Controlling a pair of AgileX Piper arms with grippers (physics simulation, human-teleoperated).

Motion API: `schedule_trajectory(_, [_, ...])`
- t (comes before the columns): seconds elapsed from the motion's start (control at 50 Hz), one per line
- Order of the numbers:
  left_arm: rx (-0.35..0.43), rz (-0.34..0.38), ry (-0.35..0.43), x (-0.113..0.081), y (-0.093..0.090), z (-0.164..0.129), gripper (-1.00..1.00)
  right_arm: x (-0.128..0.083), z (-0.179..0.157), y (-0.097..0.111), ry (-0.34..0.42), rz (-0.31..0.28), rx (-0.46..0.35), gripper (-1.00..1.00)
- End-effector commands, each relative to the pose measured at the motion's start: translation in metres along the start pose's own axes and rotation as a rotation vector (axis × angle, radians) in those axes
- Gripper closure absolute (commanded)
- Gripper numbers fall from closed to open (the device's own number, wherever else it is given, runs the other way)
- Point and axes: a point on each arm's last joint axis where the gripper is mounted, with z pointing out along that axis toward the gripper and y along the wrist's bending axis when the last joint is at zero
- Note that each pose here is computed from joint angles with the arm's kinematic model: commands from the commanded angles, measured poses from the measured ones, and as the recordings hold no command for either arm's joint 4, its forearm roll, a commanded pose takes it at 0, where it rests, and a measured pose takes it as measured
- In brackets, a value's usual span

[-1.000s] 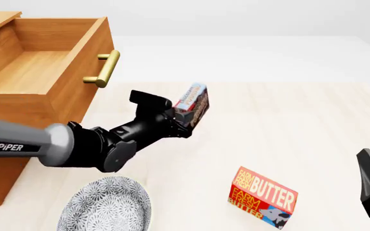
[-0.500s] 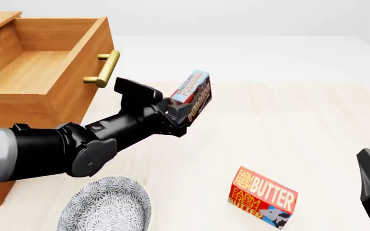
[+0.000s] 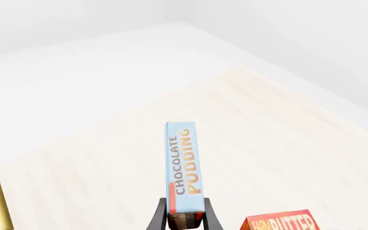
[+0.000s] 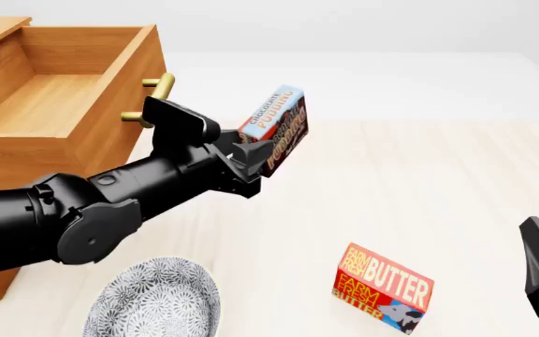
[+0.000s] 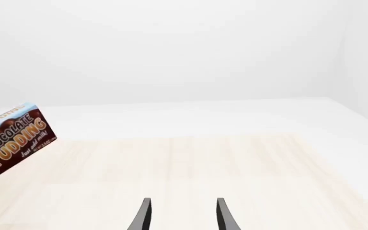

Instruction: Put the chocolate pudding in the top drawer of the cabinet and close it.

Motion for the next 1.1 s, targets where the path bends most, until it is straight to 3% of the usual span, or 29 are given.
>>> schedule_trajectory(0.02, [0.001,0.033,-0.022,-0.016,-0.001,-0.015,1.0,0.0,0.0,0.0,0.0,0.0,0.0,-1.0])
schedule_trajectory(0.62, [-0.083,0.074,-0.077,-0.076,0.015,-0.065,1.0,0.0,0.0,0.0,0.0,0.0,0.0,-1.0])
schedule_trajectory(0.64, [-0.081,0.017,-0.079,-0.077,0.014,-0.067,1.0,0.0,0.0,0.0,0.0,0.0,0.0,-1.0])
schedule_trajectory(0.68, [-0.102,0.06,-0.091,-0.082,0.018,-0.073,1.0,0.0,0.0,0.0,0.0,0.0,0.0,-1.0])
schedule_trajectory(0.72, [-0.105,0.026,-0.093,-0.085,0.019,-0.076,1.0,0.0,0.0,0.0,0.0,0.0,0.0,-1.0])
schedule_trajectory(1.1, [-0.165,0.092,-0.131,-0.115,0.026,-0.107,1.0,0.0,0.0,0.0,0.0,0.0,0.0,-1.0])
